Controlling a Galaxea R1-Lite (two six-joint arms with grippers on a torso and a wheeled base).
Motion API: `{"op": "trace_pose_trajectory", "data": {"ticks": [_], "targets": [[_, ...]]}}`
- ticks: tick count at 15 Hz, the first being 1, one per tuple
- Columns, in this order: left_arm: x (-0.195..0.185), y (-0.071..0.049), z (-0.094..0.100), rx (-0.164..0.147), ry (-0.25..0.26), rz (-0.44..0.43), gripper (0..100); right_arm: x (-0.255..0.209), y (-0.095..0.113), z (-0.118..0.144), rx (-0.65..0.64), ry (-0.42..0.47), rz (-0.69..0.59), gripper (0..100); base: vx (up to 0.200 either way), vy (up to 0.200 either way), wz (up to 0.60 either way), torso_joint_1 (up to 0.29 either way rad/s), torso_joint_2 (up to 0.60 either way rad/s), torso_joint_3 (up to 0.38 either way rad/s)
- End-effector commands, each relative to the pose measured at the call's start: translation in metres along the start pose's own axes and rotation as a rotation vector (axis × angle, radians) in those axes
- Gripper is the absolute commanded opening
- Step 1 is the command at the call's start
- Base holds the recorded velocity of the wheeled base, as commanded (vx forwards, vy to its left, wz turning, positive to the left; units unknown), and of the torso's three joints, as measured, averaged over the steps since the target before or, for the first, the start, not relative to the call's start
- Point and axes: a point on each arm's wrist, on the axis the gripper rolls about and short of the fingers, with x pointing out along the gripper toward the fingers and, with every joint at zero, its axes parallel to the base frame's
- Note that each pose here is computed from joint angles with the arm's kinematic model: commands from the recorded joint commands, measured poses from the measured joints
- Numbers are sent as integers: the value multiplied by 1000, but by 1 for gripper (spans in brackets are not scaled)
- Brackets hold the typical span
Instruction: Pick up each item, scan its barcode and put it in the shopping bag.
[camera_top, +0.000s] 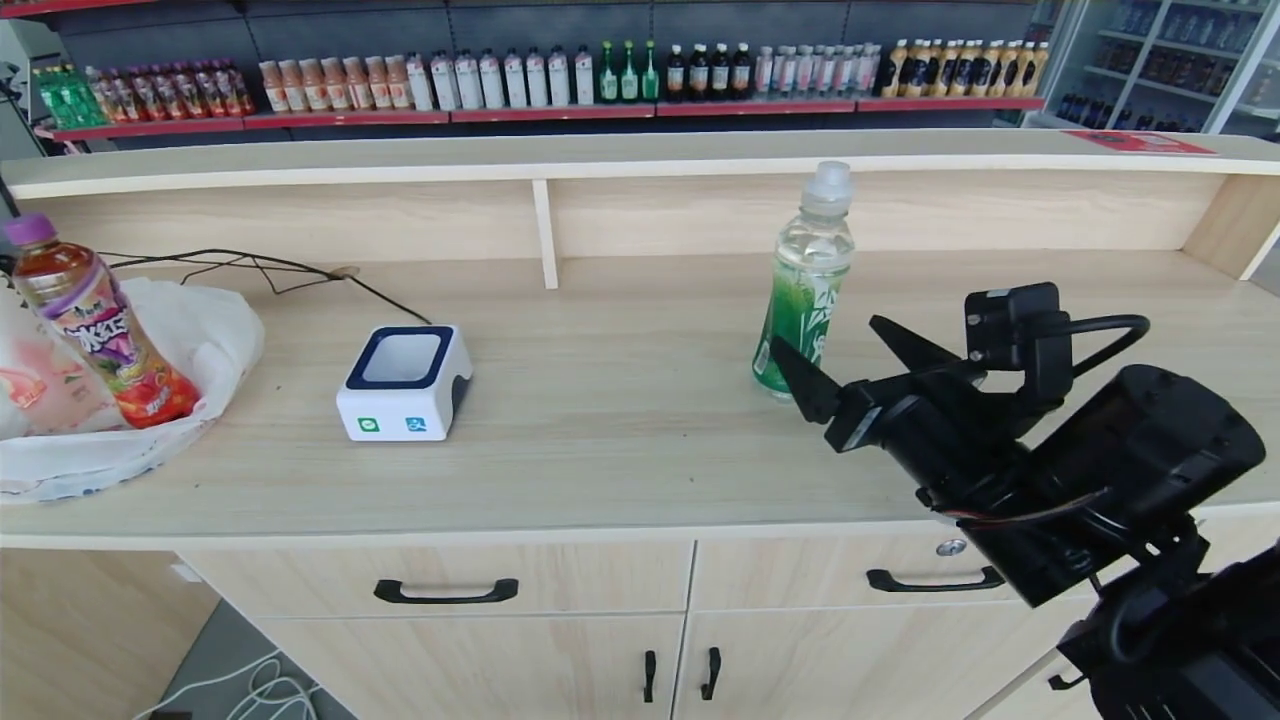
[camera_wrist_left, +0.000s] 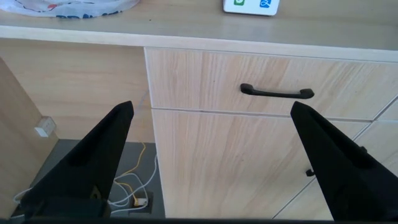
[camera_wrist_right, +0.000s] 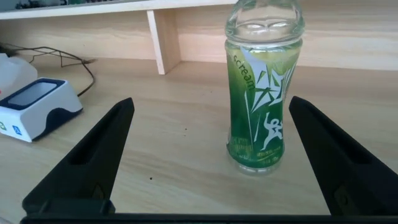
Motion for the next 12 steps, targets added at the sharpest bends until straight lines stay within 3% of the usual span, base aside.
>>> {"op": "trace_pose_trajectory", "data": {"ticks": [1, 8, 12], "targets": [[0, 0, 0, 0, 0, 0, 100, 12, 0, -14, -6, 22, -6, 100, 0, 0, 0, 0, 0, 0], [0, 0, 0, 0, 0, 0, 100, 39, -9, -24, -30, -14, -47, 100, 0, 0, 0, 0, 0, 0], [0, 0, 0, 0, 0, 0, 100, 47, -25, -24, -59, -29, -91, 100, 0, 0, 0, 0, 0, 0]]}}
